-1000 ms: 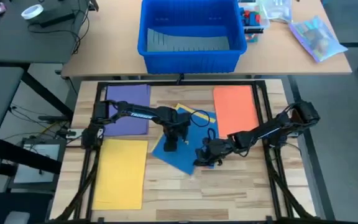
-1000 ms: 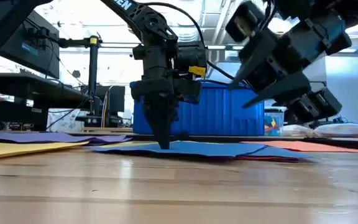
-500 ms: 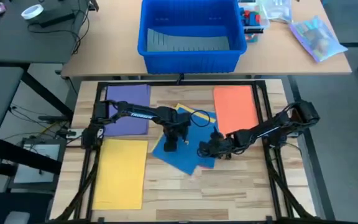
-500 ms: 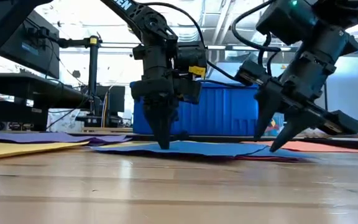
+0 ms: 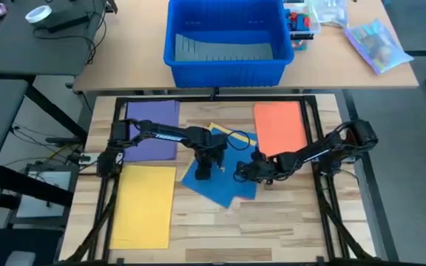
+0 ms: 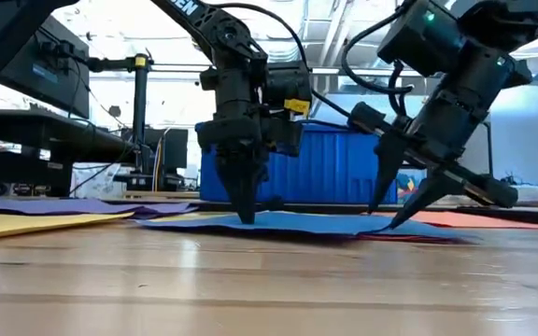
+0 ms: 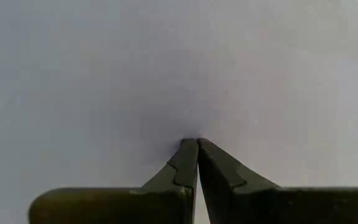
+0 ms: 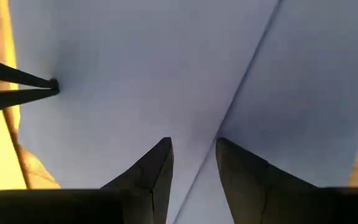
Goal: Organize paper
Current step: Prepare the blue colored paper
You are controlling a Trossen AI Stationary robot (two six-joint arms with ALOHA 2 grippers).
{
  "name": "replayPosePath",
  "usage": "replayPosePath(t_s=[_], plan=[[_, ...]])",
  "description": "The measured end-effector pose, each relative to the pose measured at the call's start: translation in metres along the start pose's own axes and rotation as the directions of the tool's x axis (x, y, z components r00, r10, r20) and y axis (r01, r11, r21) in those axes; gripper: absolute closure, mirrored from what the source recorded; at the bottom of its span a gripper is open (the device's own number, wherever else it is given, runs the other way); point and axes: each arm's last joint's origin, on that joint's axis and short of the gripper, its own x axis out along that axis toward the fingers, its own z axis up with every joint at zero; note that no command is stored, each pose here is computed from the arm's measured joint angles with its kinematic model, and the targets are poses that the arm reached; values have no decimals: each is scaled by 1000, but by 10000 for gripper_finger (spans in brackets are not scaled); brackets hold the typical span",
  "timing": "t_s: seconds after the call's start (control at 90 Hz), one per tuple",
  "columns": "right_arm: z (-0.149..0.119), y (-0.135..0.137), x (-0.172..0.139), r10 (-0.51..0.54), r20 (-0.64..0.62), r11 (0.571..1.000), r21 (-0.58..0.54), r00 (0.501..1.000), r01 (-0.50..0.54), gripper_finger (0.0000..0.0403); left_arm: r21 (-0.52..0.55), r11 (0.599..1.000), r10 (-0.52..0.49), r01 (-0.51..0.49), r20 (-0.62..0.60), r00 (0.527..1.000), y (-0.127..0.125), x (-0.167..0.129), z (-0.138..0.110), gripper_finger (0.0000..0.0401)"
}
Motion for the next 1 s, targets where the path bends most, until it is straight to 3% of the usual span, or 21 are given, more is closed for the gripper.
replayPosePath(t_s=[0.311, 0.567, 0.867, 1.0], plan=[[-2, 9, 0, 93, -7, 995, -30, 996, -93, 287, -3, 1000, -7, 7, 9, 1000, 0, 0, 1, 401], [-5, 24, -4, 245, -41, 965, -92, 969, -247, 288, 1, 1000, -10, 10, 10, 1000, 0, 0, 1, 401], [9, 20, 1, 176, 36, 984, -19, 984, -176, 291, 12, 1000, -17, 17, 32, 999, 0, 1, 3, 401], [14, 20, 2, 173, 52, 984, -43, 984, -171, 328, 12, 1000, -16, 15, 31, 999, 0, 1, 3, 401]])
